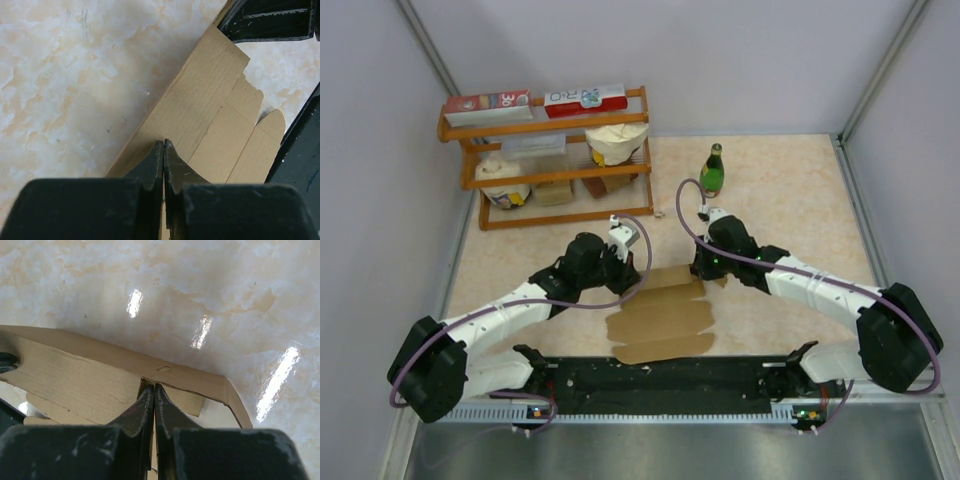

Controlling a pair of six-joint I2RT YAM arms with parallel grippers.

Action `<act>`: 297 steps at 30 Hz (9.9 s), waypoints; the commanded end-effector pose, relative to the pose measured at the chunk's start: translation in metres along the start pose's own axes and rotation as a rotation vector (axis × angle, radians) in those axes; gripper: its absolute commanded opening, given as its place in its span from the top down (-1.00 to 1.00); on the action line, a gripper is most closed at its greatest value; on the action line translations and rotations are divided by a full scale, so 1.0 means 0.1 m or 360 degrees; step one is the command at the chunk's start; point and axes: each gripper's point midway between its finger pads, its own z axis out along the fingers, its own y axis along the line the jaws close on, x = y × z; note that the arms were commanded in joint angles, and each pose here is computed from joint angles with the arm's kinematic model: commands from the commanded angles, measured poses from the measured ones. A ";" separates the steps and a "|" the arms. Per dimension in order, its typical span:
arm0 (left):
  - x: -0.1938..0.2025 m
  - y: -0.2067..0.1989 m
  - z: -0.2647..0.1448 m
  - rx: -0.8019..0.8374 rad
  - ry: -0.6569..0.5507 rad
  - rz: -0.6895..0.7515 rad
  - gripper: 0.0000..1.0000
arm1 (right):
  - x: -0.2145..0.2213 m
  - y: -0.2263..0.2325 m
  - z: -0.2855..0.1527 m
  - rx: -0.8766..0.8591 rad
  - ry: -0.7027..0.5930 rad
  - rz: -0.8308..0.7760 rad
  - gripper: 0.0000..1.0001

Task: Fold the paper box

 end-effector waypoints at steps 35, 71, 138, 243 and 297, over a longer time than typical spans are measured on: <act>-0.08 -0.02 0.02 0.0005 -0.0050 0.0011 1.00 | 0.16 0.17 -0.01 -0.0487 0.0062 0.0371 1.00; -0.03 -0.02 0.03 0.0010 -0.0027 0.0007 1.00 | 0.23 -0.44 0.01 -0.0035 0.0025 0.0242 0.86; 0.01 -0.07 0.09 0.0036 0.0009 0.0005 1.00 | 0.40 -0.03 0.41 -0.0511 0.0160 0.0284 0.92; 0.04 -0.07 0.08 0.0024 0.0009 -0.0018 1.00 | -0.24 -0.49 -0.22 0.0008 0.0189 -0.0534 0.77; 0.04 -0.09 0.07 0.0036 0.0007 -0.0030 1.00 | 0.37 0.15 -0.43 -0.0345 0.0422 -0.0394 0.98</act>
